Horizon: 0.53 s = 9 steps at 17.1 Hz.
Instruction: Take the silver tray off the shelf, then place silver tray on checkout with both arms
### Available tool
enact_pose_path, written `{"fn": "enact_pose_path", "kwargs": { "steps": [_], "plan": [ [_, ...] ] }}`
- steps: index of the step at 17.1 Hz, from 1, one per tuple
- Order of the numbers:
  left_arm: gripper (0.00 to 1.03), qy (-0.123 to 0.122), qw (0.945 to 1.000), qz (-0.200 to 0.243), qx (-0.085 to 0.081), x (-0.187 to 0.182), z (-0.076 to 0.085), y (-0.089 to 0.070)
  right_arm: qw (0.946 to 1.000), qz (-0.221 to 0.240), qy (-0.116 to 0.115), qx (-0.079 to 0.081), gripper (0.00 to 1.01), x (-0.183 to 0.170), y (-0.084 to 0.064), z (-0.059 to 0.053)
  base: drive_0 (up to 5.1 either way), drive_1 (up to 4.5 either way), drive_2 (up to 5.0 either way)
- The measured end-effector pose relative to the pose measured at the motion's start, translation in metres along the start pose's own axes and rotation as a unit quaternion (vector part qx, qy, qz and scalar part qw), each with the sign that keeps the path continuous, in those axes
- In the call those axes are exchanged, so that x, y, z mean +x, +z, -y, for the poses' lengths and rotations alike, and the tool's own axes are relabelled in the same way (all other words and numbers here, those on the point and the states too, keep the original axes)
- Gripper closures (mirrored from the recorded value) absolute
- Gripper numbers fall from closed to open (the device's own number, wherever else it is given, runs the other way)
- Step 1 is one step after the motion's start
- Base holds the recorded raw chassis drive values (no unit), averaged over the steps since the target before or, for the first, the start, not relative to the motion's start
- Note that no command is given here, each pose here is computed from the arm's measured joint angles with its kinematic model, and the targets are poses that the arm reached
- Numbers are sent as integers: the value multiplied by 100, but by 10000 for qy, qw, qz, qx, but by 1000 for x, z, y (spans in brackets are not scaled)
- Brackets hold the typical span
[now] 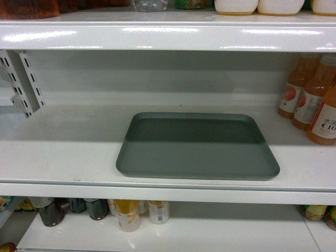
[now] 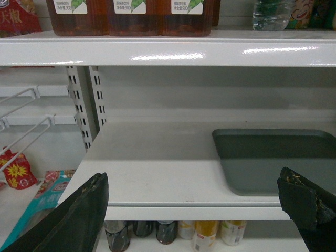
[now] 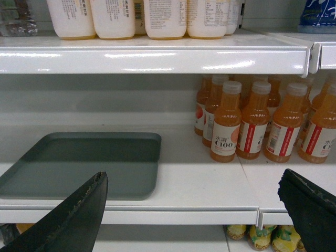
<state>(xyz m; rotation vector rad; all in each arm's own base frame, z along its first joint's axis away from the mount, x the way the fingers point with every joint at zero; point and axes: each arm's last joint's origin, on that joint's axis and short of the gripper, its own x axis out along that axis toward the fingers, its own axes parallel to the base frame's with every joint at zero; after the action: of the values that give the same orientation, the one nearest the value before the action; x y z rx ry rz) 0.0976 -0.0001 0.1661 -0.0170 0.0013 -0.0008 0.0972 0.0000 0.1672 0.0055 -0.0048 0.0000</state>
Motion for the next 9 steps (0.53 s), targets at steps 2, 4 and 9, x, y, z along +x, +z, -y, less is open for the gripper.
{"fn": "enact_pose_path", "kwargs": {
  "steps": [2,4,9],
  "plan": [
    [5,0,10000,0,0,0,0,0,10000,0,-2,0,3,0,0,0,0,0,0],
    [5,0,10000,0,0,0,0,0,10000,0,-2,-2,3,0,0,0,0,0,0],
    [5,0,10000,0,0,0,0,0,10000,0,0,0,3,0,0,0,0,0,0]
  ]
}}
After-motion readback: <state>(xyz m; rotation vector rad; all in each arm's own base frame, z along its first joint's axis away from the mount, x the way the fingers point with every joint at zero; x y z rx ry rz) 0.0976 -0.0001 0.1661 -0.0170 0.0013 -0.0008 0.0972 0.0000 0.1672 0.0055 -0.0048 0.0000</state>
